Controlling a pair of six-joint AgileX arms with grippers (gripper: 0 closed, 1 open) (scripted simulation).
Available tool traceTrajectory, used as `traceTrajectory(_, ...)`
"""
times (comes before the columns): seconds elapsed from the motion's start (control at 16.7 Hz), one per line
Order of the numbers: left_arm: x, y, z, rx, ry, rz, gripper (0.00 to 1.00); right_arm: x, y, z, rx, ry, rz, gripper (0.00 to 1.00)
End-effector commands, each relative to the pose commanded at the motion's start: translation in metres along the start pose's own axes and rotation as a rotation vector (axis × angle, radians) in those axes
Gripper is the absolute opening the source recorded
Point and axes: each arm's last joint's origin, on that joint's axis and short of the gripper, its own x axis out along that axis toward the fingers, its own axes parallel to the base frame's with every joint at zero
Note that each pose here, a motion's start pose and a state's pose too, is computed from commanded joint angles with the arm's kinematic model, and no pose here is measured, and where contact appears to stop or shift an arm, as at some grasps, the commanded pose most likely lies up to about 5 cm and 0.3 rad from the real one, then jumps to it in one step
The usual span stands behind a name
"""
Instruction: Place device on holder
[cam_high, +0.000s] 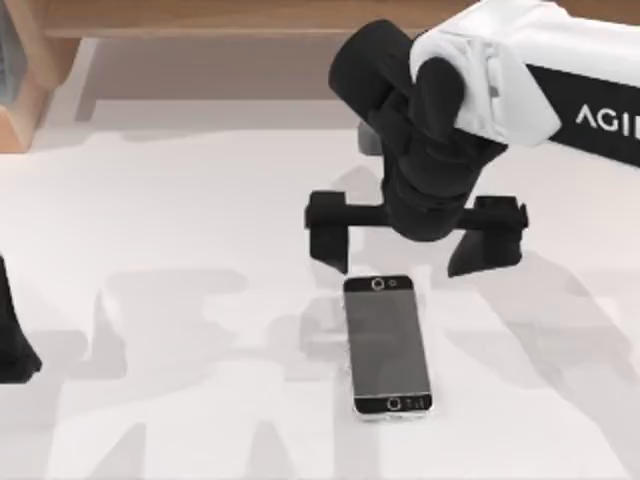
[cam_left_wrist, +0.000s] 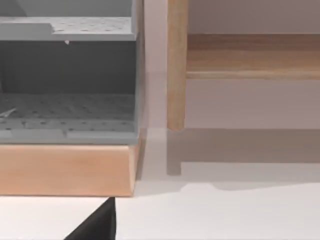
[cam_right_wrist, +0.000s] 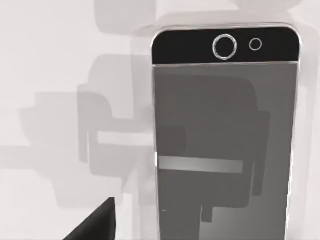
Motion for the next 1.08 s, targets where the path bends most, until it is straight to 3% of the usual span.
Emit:
traceTrajectory(0.24, 0.000, 0.000, 0.000, 0.000, 0.000, 0.000, 1.00, 0.027, 0.015, -0.008, -0.036, 0.110, -0.082, 1.00)
traceTrajectory(0.66, 0.000, 0.000, 0.000, 0.000, 0.000, 0.000, 1.00, 0.033, 0.014, -0.008, -0.034, 0.111, -0.082, 1.00)
traceTrajectory(1.08, 0.000, 0.000, 0.000, 0.000, 0.000, 0.000, 1.00, 0.101, 0.009, -0.015, -0.036, 0.107, -0.079, 1.00)
